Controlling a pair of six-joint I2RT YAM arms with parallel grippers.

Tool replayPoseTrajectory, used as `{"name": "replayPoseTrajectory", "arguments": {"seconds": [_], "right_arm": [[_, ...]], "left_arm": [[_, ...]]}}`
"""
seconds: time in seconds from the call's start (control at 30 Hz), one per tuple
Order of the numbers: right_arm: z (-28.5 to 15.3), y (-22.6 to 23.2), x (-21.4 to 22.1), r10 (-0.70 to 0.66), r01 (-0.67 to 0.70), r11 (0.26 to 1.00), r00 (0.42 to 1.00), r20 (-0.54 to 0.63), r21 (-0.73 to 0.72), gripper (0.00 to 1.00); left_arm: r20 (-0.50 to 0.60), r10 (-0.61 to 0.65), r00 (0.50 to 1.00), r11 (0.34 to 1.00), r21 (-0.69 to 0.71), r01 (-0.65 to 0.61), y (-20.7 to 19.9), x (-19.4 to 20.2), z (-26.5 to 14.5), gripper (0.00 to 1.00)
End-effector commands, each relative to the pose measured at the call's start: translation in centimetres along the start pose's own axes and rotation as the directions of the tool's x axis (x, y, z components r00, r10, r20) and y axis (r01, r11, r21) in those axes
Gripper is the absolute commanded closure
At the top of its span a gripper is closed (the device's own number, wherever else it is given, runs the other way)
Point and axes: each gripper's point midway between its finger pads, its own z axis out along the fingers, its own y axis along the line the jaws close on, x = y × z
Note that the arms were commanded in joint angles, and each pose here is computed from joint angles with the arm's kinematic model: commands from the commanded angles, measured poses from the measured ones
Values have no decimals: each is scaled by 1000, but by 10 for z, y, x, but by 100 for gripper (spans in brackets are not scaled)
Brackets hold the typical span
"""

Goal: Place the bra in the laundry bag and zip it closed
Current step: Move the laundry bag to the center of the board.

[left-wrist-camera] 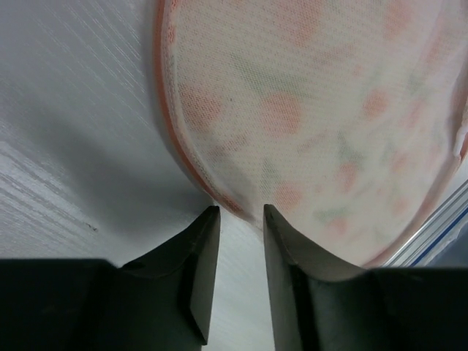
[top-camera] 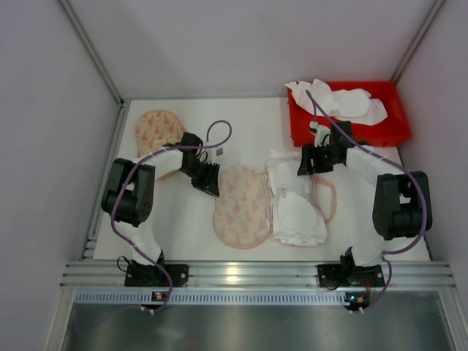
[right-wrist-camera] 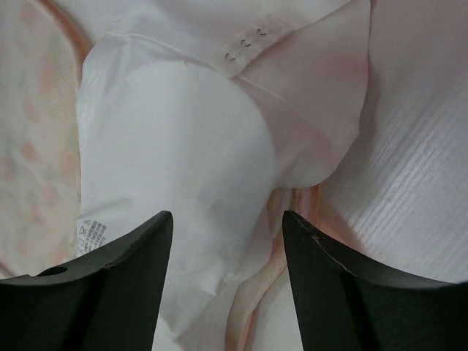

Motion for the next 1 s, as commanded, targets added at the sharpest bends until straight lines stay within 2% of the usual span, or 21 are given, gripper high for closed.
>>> {"name": "replayPoseTrajectory", "arguments": {"seconds": [0.0, 0.1, 0.2, 0.4, 0.5, 0.53, 0.63, 0.8, 0.97], "right_arm": [[-30, 2, -24, -64, 62, 998, 994, 85, 29, 37], [-29, -6, -19, -17, 14, 999, 996, 86, 39, 37], [-21, -18, -20, 44, -48, 998, 995, 90, 36, 39], [-11, -36, -4, 108, -112, 992, 992, 70, 50, 43], [-7, -41, 14, 148, -148, 989, 989, 29, 2, 44], [-4, -33, 19, 159, -158, 986, 987, 8, -45, 44], [5, -26, 31, 159, -162, 983, 986, -41, -90, 44], [13, -16, 41, 149, -160, 975, 985, -82, -154, 58], [21, 26, 58, 38, -70, 967, 990, -134, -247, 64]], "left_arm": [[-10, 53, 999, 992, -112, -53, 25, 4, -11, 59], [36, 95, 995, 989, -116, -91, 24, -5, -25, 48], [69, 135, 988, 983, -132, -125, 20, -14, -36, 45], [143, 198, 970, 979, -83, -187, 2, -39, -50, 46], [213, 216, 953, 976, -32, -214, -13, -72, -59, 46], [254, 234, 938, 972, -33, -234, -19, -95, -68, 46], [272, 199, 942, 979, -14, -203, -17, -119, -64, 48], [248, 158, 956, 986, 15, -167, -12, -119, -51, 52], [246, 192, 950, 980, 2, -199, -15, -108, -56, 52]]}}
